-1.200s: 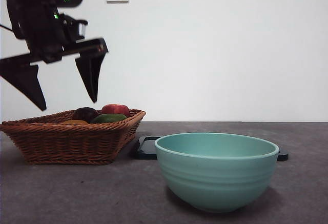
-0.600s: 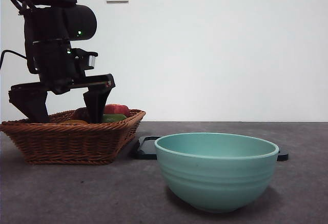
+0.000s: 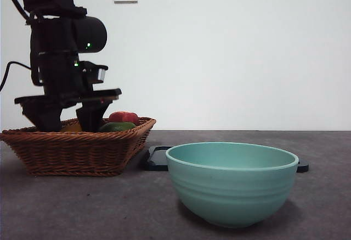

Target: Pick up the wifruite, put it on the bowl, pick up the plate, put it on desk

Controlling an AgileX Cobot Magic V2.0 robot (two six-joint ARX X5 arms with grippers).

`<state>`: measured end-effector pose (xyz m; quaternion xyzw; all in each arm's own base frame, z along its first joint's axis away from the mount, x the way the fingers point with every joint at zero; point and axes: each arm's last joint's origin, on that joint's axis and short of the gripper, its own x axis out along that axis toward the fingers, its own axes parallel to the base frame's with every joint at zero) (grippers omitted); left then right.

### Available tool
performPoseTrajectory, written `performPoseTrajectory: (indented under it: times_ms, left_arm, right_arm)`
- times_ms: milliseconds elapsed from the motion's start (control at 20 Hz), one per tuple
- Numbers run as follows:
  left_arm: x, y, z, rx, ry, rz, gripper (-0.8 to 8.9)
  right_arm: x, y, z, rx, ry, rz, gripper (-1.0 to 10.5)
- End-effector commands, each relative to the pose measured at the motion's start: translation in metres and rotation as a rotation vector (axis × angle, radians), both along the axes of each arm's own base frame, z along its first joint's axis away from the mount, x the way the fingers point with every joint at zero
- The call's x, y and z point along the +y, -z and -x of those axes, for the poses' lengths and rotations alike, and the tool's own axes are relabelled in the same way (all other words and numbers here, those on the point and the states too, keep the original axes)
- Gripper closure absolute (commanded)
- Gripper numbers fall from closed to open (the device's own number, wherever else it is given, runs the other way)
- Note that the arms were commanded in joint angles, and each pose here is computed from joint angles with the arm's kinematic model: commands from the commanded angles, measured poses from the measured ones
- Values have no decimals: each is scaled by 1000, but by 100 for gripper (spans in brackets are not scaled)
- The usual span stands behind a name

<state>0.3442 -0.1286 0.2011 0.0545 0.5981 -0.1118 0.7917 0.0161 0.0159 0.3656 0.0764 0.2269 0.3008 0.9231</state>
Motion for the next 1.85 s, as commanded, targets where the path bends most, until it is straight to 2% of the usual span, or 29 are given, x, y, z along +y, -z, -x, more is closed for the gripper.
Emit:
performPoseTrajectory:
  times_ms: [50,350,550,750,900,1150,1350,1600,1850]
  left_arm:
    - [-5,-14,-9,-14,12,3,578]
    - [-9,-66,5,3,40,17,578]
    - [-21,-102,44,-18,113,31,578]
    - [-46,-137,94,-77,214,82,578]
    - [-70,-149,127,-89,292,122,578]
    - [-115,-141,164,-42,379,148,578]
    - [-144,-125,179,-10,436,135,578]
    - [-175,-91,180,57,437,82,577]
    - [-206,-50,167,61,450,76,578]
  right_arm:
    - [-1,-5,2,-27,-2,-5,359]
    - [-1,-5,2,-27,-3,-4,359]
    - [-1,-5,2,-29,-3,-2,359]
    - [-1,-5,2,-28,-3,-3,359]
    - [-1,-5,3,-24,-3,-2,359]
    - [-1,-5,3,-22,-3,-1,359]
    - [-1,-5,3,-21,-3,-2,359]
    - [-1,-5,3,-21,-3,-2,359]
    - [-1,-5,3,-21,-4,-1,359]
